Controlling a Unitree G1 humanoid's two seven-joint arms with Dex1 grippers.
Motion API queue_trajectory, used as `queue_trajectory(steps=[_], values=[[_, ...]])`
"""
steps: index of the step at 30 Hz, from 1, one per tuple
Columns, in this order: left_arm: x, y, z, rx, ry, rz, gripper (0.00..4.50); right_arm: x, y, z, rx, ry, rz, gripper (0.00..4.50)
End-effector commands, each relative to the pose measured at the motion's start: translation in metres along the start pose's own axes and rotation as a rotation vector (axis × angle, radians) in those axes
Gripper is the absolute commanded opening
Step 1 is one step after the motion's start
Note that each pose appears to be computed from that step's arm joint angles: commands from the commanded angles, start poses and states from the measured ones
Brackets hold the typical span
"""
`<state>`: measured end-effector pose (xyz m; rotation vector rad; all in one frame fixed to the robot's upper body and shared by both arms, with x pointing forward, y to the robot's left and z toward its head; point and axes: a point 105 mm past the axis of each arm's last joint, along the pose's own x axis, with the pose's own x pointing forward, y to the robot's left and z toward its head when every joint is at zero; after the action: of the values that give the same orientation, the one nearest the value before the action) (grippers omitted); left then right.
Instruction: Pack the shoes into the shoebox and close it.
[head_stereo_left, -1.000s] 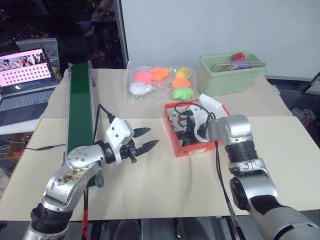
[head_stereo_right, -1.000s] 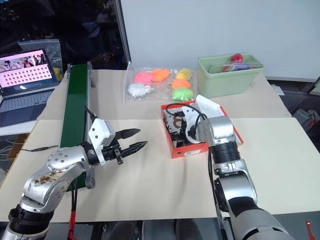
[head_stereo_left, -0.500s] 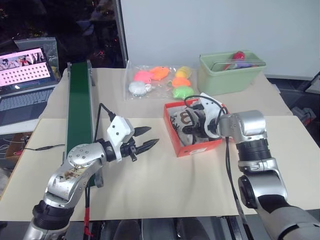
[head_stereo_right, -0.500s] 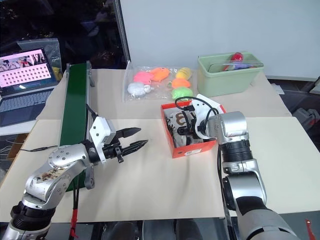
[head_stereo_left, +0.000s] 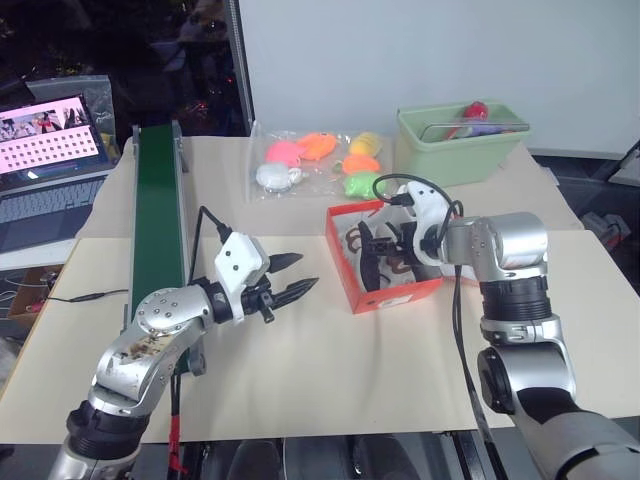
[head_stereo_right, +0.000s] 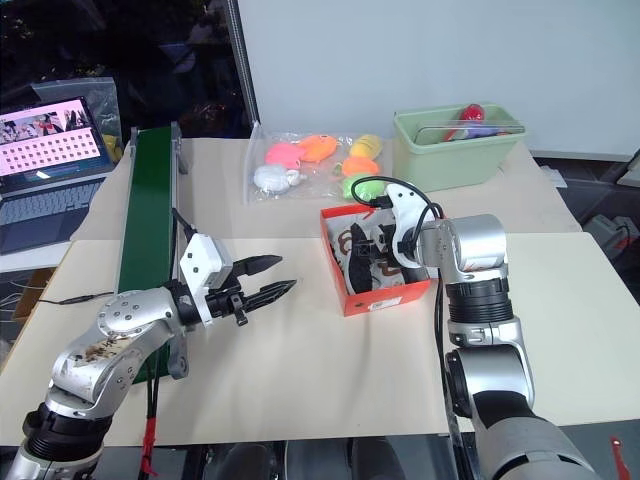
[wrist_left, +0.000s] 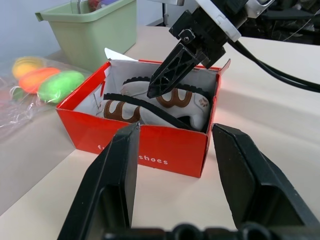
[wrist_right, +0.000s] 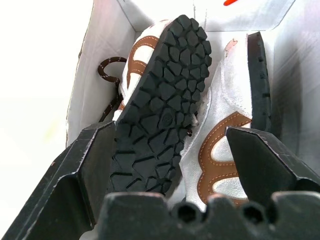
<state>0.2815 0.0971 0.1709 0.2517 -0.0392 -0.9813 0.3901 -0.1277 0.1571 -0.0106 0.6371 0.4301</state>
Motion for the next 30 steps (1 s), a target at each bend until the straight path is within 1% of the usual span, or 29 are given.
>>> queue_trajectory(steps=[1, 3, 5, 10, 11, 12, 14, 16, 19, 20, 21, 22, 23, 24, 27, 30], values=[[0.001, 0.002, 0.012, 0.042, -0.04, -0.003, 2.46, -0.009, 0.004, 0.016, -0.014, -0.072, 0.004, 4.12], [0.002, 0.002, 0.012, 0.042, -0.041, -0.004, 2.46, -0.011, 0.002, 0.019, -0.018, -0.096, -0.006, 4.12], [0.002, 0.002, 0.012, 0.041, -0.042, -0.003, 2.46, -0.02, -0.002, 0.026, -0.053, -0.153, -0.028, 4.12], [0.001, 0.001, 0.009, 0.033, -0.039, -0.006, 2.46, -0.065, -0.009, 0.049, -0.059, -0.301, 0.058, 4.12], [0.001, -0.001, 0.008, 0.031, -0.037, -0.015, 2.46, -0.08, -0.008, 0.052, -0.047, -0.333, 0.114, 3.61], [0.001, -0.002, 0.008, 0.03, -0.035, -0.021, 2.46, -0.09, -0.006, 0.054, -0.039, -0.353, 0.154, 3.41], [0.001, -0.003, 0.006, 0.028, -0.033, -0.032, 2.46, -0.108, -0.002, 0.054, -0.046, -0.379, 0.224, 2.74], [0.003, -0.004, 0.006, 0.023, -0.036, -0.044, 2.46, -0.127, -0.004, 0.048, -0.086, -0.398, 0.267, 2.0], [0.006, -0.006, 0.006, 0.023, -0.039, -0.063, 2.46, -0.148, -0.014, 0.026, -0.152, -0.382, 0.276, 0.97], [0.007, -0.006, 0.006, 0.022, -0.04, -0.066, 2.46, -0.154, -0.022, 0.016, -0.181, -0.377, 0.25, 0.56], [0.007, -0.006, 0.006, 0.024, -0.039, -0.07, 2.46, -0.157, -0.031, 0.002, -0.2, -0.338, 0.217, 0.25], [0.007, -0.005, 0.006, 0.026, -0.038, -0.074, 2.46, -0.16, -0.036, -0.015, -0.216, -0.299, 0.205, 0.04], [0.007, -0.004, 0.006, 0.027, -0.037, -0.076, 2.46, -0.162, -0.039, -0.027, -0.229, -0.27, 0.202, 0.04], [0.008, -0.004, 0.007, 0.03, -0.038, -0.085, 2.46, -0.158, -0.046, -0.047, -0.226, -0.204, 0.176, 0.04], [0.012, -0.005, 0.009, 0.038, -0.043, -0.115, 2.46, -0.137, -0.068, -0.099, -0.266, -0.014, 0.038, 0.04], [0.014, -0.008, 0.01, 0.05, -0.044, -0.142, 2.46, -0.117, -0.086, -0.128, -0.271, 0.059, -0.077, 0.04]])
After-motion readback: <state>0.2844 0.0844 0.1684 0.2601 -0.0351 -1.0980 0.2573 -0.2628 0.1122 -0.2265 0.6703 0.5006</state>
